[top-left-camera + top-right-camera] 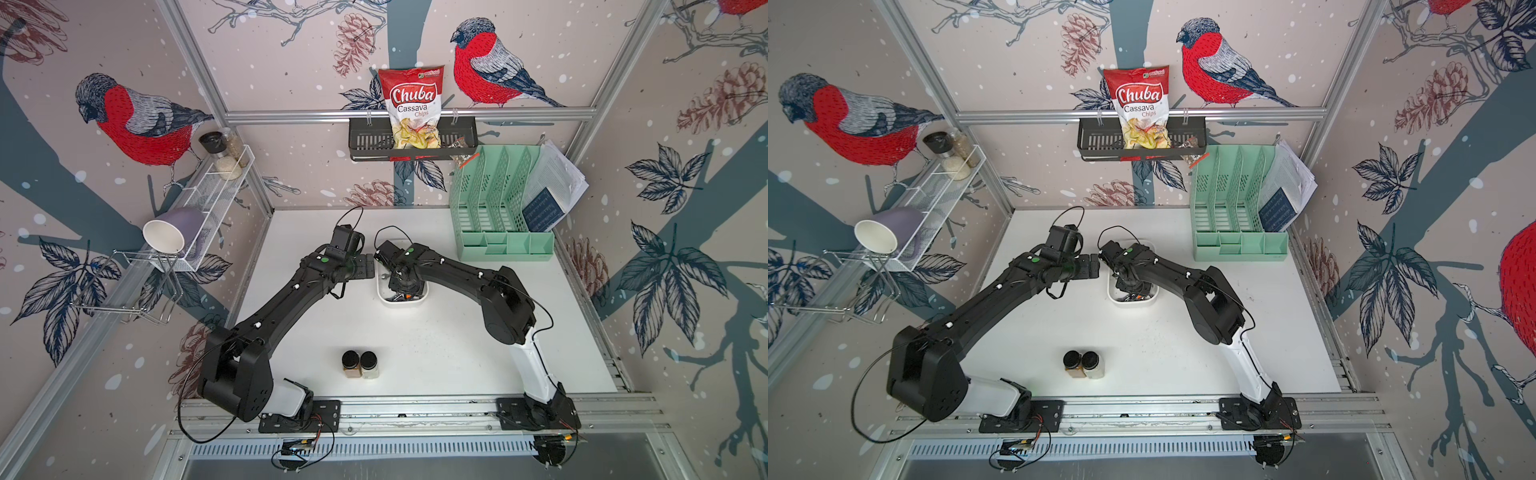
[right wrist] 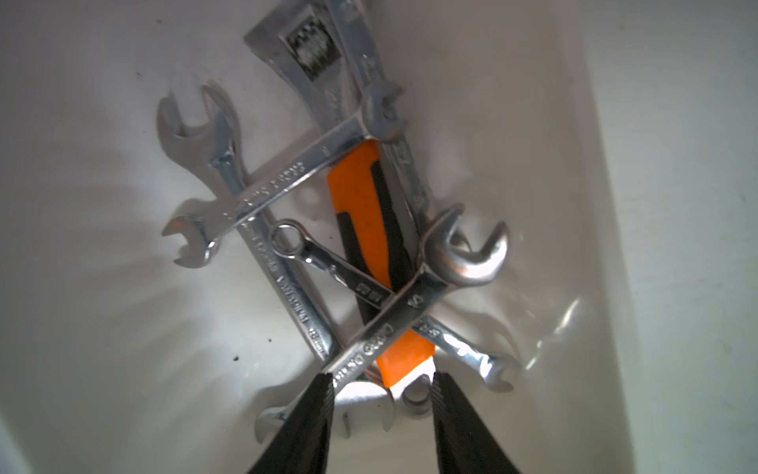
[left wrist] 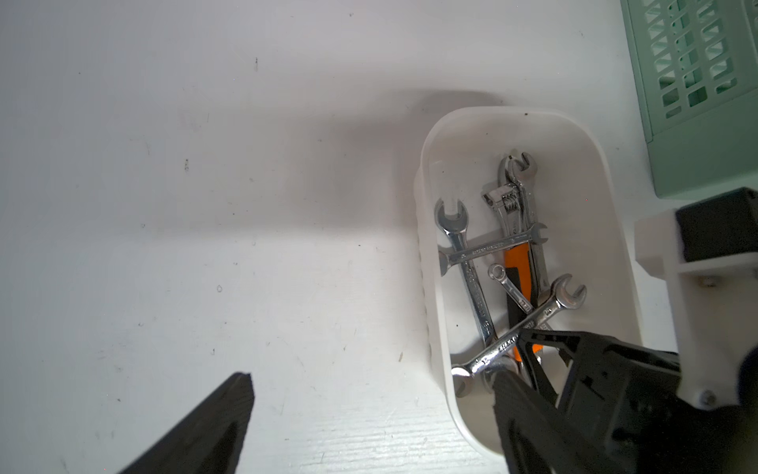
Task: Take out the wrench from the storage box
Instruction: Pick up the wrench from the storage box.
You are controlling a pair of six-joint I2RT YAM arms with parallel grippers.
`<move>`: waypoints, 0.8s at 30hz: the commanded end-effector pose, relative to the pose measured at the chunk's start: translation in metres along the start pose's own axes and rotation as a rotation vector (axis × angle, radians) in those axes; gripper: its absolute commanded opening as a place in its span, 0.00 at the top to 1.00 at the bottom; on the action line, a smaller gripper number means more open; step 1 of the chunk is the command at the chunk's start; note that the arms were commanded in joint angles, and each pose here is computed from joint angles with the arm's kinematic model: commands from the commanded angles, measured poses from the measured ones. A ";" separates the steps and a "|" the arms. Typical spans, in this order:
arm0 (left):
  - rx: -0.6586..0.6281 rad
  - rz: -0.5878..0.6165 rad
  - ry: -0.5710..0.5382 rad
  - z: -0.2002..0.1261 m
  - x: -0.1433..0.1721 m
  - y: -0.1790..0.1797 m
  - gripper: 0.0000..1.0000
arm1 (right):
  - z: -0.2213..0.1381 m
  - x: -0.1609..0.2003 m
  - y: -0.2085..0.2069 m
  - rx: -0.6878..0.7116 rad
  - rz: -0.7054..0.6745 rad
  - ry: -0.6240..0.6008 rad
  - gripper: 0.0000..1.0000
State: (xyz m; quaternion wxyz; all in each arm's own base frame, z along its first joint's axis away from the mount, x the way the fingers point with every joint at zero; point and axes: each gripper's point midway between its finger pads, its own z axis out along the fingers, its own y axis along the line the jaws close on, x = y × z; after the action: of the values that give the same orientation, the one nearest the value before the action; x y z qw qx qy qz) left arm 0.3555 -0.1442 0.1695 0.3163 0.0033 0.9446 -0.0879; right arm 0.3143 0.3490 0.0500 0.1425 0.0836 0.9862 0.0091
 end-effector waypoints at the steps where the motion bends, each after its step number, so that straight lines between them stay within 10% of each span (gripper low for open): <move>1: -0.010 -0.028 -0.068 -0.008 -0.013 -0.004 0.05 | 0.001 0.007 -0.007 0.015 0.049 0.002 0.54; 24: -0.149 -0.167 -0.126 -0.018 -0.027 0.038 0.05 | 0.028 -0.015 -0.002 -0.067 0.085 0.019 0.65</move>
State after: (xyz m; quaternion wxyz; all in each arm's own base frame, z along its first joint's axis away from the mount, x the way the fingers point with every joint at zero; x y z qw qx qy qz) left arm 0.3672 -0.1038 0.1921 0.3659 -0.1031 0.9240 -0.0429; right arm 0.3348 0.3401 0.0316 0.1391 0.1258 0.9815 0.0399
